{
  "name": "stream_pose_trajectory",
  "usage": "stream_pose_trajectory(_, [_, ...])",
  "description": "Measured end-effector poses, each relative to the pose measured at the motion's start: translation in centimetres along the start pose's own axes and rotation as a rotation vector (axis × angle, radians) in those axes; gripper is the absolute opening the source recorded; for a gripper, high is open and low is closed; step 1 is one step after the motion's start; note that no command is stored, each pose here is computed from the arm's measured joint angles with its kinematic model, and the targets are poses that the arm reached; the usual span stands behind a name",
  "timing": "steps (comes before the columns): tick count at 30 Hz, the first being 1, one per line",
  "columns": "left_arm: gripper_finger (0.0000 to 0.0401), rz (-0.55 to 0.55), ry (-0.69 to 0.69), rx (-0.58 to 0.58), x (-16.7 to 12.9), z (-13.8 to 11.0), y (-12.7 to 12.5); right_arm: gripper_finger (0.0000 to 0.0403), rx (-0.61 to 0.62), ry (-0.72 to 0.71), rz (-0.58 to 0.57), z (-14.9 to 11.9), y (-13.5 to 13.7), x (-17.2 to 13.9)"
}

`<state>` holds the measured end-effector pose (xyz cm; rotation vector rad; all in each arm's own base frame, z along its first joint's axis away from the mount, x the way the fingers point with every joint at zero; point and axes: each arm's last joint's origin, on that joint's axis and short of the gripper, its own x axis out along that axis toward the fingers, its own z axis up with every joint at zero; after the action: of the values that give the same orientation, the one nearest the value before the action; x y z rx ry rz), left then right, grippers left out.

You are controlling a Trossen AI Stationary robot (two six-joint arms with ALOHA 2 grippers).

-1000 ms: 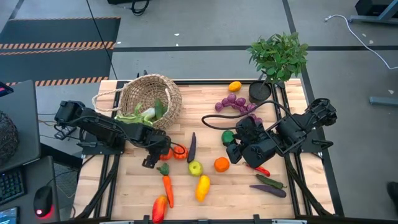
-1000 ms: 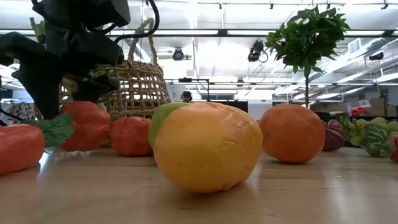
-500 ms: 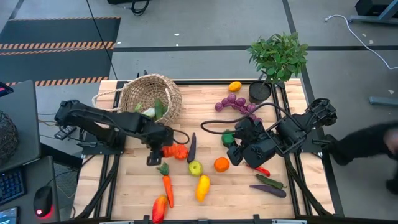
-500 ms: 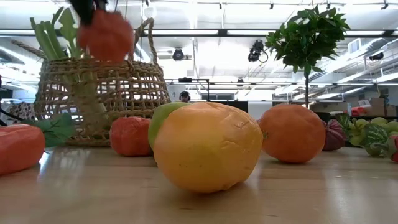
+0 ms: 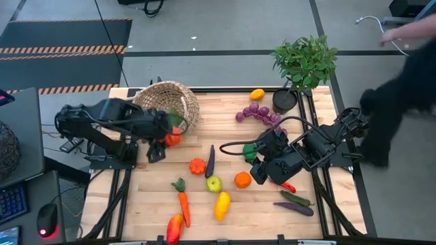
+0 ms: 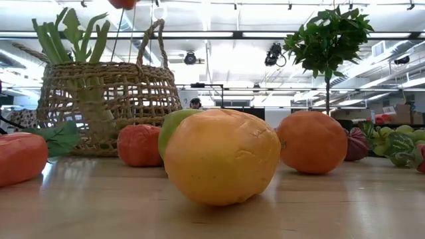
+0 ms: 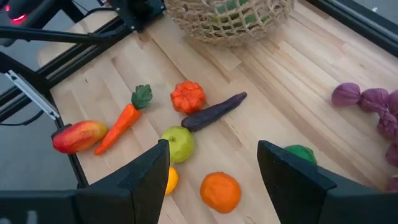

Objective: Build produce basket
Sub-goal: Put the left orange pumpkin into the brown basket, then put the top violet eggplant into the brown basket

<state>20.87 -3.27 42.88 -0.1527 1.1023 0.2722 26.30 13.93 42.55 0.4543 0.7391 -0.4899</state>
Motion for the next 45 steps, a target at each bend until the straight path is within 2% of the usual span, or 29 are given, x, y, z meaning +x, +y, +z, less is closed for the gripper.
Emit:
stream_pose_trajectory(4, [0.0233, 0.030, -0.043, -0.059, -0.9, -0.3, 1.6, 0.0248, -0.006, -0.011, 0.007, 0.3, 0.0, 0.2])
stream_pose_trajectory(11, [0.0241, 0.223, -0.079, -0.135, -0.8, 0.3, 5.3, 0.0248, 0.051, -0.044, -0.016, 1.1, -0.3, 0.6])
stream_pose_trajectory(18, [0.0253, 0.339, -0.049, -0.332, -0.2, 0.8, 9.9, 0.0248, 0.125, -0.075, -0.055, 2.6, -1.3, 1.7])
stream_pose_trajectory(21, [0.0268, 0.316, -0.033, -0.352, -0.3, 0.7, 10.9, 0.0248, 0.163, -0.091, -0.070, 3.6, -1.8, 2.2])
stream_pose_trajectory(28, [0.0301, 0.289, -0.006, -0.184, -0.2, 0.7, 10.8, 0.0248, 0.257, -0.130, -0.069, 5.7, -2.9, 3.4])
stream_pose_trajectory(34, [0.0318, 0.305, 0.005, -0.157, -0.3, 0.7, 11.3, 0.0248, 0.254, -0.134, -0.077, 6.8, -3.7, 4.0])
stream_pose_trajectory(38, [0.0318, 0.287, -0.075, -0.229, -1.0, 0.6, 11.4, 0.0248, 0.213, -0.127, -0.079, 7.5, -4.3, 4.4])
stream_pose_trajectory(45, [0.0313, 0.038, -0.405, -0.483, -5.0, 1.3, 9.2, 0.0248, 0.116, -0.107, -0.119, 8.7, -5.6, 5.5])
